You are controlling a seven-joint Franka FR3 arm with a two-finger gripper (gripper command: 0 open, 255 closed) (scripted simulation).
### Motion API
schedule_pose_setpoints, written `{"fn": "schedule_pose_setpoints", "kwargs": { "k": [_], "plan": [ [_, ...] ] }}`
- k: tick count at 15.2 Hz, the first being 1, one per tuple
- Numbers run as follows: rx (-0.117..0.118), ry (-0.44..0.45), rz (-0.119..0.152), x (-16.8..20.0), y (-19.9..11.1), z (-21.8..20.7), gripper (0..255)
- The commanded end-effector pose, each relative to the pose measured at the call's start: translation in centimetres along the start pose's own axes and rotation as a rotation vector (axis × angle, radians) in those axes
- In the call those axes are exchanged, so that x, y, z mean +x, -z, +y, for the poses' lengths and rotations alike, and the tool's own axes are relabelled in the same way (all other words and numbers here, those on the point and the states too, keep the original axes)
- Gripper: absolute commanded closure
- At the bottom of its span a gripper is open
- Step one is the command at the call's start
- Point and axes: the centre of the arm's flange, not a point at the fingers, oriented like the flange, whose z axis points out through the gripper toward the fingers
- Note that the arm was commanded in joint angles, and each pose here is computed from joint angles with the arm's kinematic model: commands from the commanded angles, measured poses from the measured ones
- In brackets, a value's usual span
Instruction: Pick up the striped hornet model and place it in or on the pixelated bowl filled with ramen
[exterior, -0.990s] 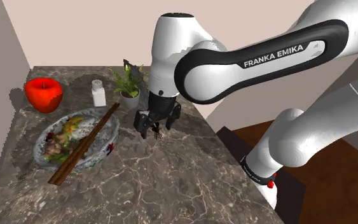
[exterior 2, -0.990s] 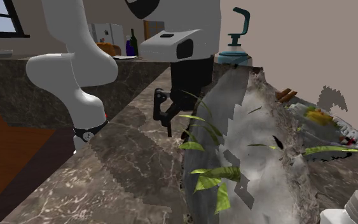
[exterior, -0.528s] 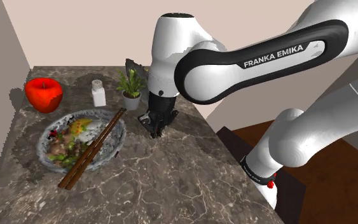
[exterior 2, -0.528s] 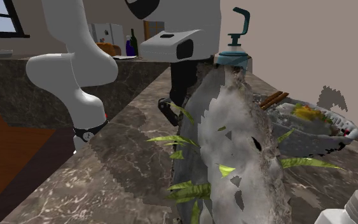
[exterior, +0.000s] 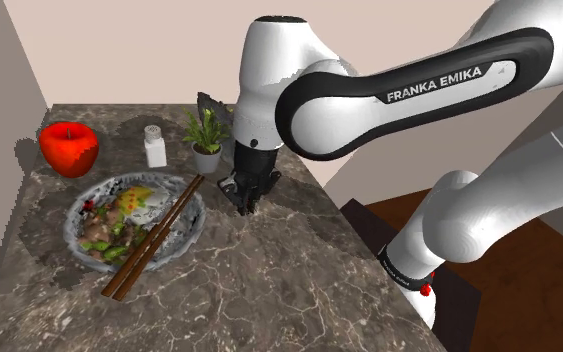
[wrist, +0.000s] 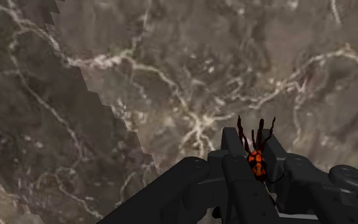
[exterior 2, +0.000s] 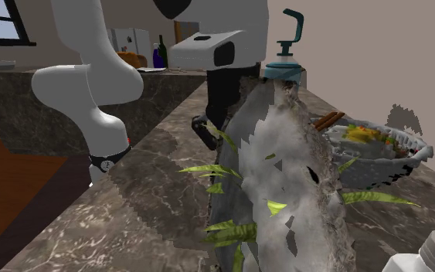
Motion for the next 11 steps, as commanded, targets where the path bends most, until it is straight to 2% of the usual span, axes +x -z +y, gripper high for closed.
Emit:
{"fn": "schedule_pose_setpoints", "kwargs": {
  "k": [1,11],
  "plan": [
    [0.0,0.0,0.0,0.0,1.0,-0.1,255],
    [0.0,0.0,0.0,-0.3,6.3,-0.3,255]
  ]
}}
